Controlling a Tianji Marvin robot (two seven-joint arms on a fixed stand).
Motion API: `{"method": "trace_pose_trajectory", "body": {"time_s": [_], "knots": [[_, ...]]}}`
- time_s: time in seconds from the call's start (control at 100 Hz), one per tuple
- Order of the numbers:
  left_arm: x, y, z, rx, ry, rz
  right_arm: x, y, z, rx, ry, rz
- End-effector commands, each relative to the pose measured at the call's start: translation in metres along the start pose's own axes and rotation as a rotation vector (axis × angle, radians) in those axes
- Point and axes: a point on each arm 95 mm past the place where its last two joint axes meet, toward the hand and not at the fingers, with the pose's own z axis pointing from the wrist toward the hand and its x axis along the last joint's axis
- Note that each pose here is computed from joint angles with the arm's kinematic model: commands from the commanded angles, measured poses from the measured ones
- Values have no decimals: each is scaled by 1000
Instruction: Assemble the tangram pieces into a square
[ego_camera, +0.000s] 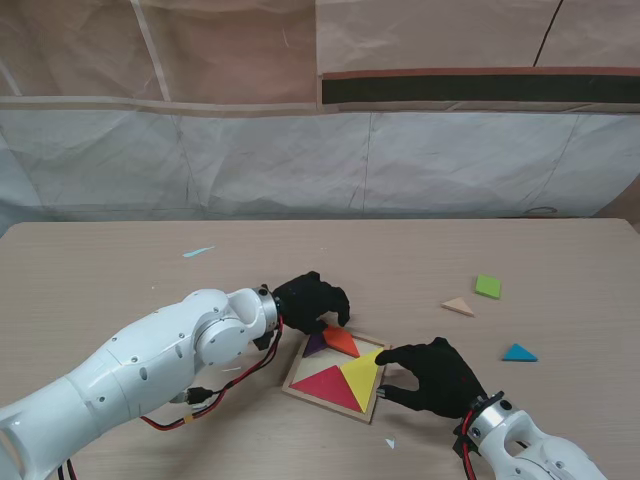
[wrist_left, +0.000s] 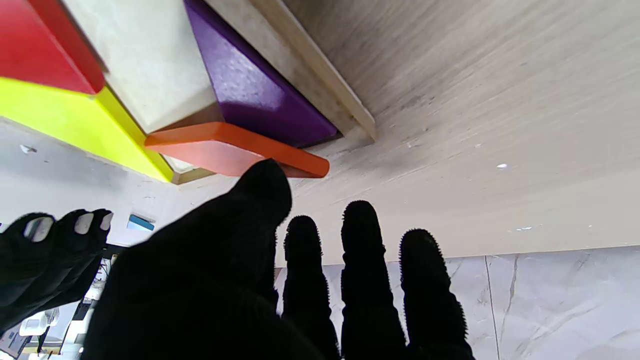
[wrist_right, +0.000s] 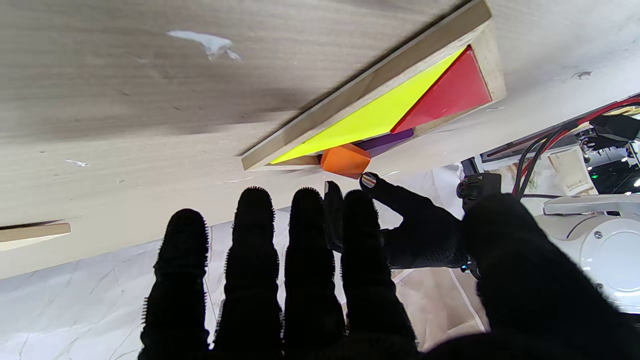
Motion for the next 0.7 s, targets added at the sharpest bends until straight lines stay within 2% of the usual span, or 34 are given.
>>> {"method": "trace_pose_trajectory", "body": {"time_s": [0.0,0.22,0.46,0.69], "knots": [[3,-2,-1,-12,3,-7,3,-3,-1,15,3,4],[5,-3,-3,-26,3,-30,3,-3,-1,16,6,5],[11,2,1,-96,21,48,4,-3,1,15,10,7],[12,3,9,-70,22,84,4,-3,1,13,7,7]]}}
